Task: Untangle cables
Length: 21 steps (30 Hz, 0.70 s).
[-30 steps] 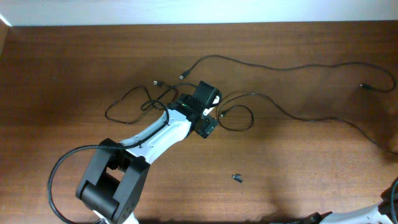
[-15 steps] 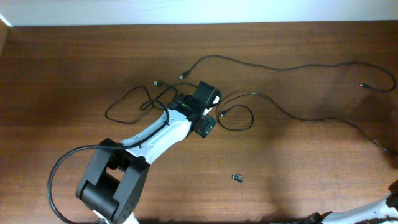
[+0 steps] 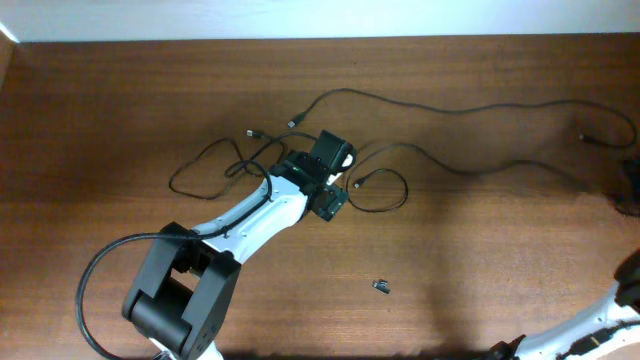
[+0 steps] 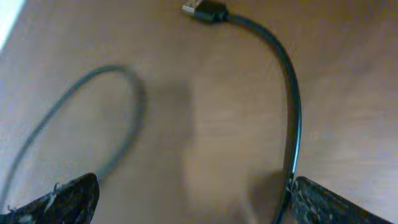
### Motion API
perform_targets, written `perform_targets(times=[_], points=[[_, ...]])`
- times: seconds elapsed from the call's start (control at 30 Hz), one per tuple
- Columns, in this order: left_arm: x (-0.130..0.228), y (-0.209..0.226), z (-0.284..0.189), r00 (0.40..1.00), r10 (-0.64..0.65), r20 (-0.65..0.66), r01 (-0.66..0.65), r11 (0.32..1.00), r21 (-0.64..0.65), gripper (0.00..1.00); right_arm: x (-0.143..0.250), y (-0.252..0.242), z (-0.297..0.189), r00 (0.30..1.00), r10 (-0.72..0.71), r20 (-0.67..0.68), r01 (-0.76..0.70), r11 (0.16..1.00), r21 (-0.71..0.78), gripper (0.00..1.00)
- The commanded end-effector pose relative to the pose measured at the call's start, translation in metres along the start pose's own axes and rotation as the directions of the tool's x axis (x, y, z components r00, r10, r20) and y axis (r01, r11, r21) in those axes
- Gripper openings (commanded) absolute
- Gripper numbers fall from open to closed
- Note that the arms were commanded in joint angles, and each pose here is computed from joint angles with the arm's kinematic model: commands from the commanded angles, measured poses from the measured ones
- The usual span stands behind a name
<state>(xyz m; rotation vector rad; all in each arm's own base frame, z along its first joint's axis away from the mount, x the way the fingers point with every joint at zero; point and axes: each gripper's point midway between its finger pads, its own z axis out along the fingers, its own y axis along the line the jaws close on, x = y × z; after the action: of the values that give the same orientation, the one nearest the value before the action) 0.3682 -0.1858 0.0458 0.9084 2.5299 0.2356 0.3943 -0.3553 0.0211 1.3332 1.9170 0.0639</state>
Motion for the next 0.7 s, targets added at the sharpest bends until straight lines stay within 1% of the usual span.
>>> perform_targets(times=[0.0, 0.07, 0.1, 0.17, 0.2, 0.3, 0.4, 0.47, 0.53, 0.57, 0.6, 0.67], points=[[0.0, 0.003, 0.001, 1.0, 0.002, -0.003, -0.002, 1.0, -0.008, 0.99, 0.063, 0.006, 0.03, 0.988, 0.097, -0.12, -0.096, 0.995, 0.011, 0.99], [0.0, 0.003, 0.001, 1.0, 0.002, -0.003, -0.002, 1.0, -0.009, 0.99, 0.064, 0.015, 0.032, 0.99, 0.093, -0.109, -0.095, 0.995, -0.011, 0.99], [0.0, 0.003, 0.001, 1.0, 0.003, -0.003, -0.003, 1.0, -0.008, 0.99, 0.058, 0.015, 0.032, 0.99, 0.096, -0.102, -0.099, 0.995, -0.019, 0.99], [0.0, 0.003, 0.001, 1.0, 0.003, -0.003, -0.003, 1.0, -0.008, 0.99, 0.049, 0.019, 0.025, 0.986, 0.112, -0.125, -0.122, 0.99, -0.076, 0.99], [0.0, 0.003, 0.001, 1.0, 0.002, -0.003, -0.002, 1.0, -0.009, 0.99, 0.037, 0.017, 0.014, 0.985, 0.125, -0.117, -0.135, 0.988, -0.081, 0.99], [0.0, 0.003, 0.001, 1.0, 0.002, -0.003, -0.002, 1.0, -0.009, 0.99, 0.003, 0.023, -0.024, 0.998, 0.036, -0.058, -0.041, 0.996, -0.082, 0.99], [0.0, 0.003, 0.001, 1.0, 0.002, -0.003, -0.002, 1.0, -0.009, 0.99, -0.031, 0.049, -0.081, 0.998, -0.052, 0.022, 0.054, 0.993, -0.107, 0.99], [0.0, 0.003, 0.001, 1.0, 0.002, -0.003, -0.002, 1.0, -0.009, 0.99, -0.044, 0.069, -0.119, 0.993, -0.099, 0.067, 0.107, 0.986, -0.131, 0.99], [0.0, 0.003, 0.001, 1.0, 0.002, -0.003, -0.002, 1.0, -0.009, 0.99, -0.047, 0.091, -0.166, 0.983, -0.16, 0.094, 0.173, 0.973, -0.15, 0.99], [0.0, 0.003, 0.001, 1.0, 0.002, -0.003, -0.002, 1.0, -0.009, 0.99, -0.045, 0.096, -0.178, 0.981, -0.169, 0.094, 0.182, 0.971, -0.156, 0.99], [0.0, 0.003, 0.001, 1.0, 0.002, -0.003, -0.002, 1.0, -0.009, 1.0, -0.038, 0.108, -0.197, 0.976, -0.197, 0.089, 0.21, 0.962, -0.175, 0.99], [0.0, 0.003, 0.001, 1.0, 0.002, -0.003, -0.002, 1.0, -0.009, 1.0, -0.016, 0.136, -0.227, 0.948, -0.307, 0.085, 0.318, 0.92, -0.227, 0.99]])
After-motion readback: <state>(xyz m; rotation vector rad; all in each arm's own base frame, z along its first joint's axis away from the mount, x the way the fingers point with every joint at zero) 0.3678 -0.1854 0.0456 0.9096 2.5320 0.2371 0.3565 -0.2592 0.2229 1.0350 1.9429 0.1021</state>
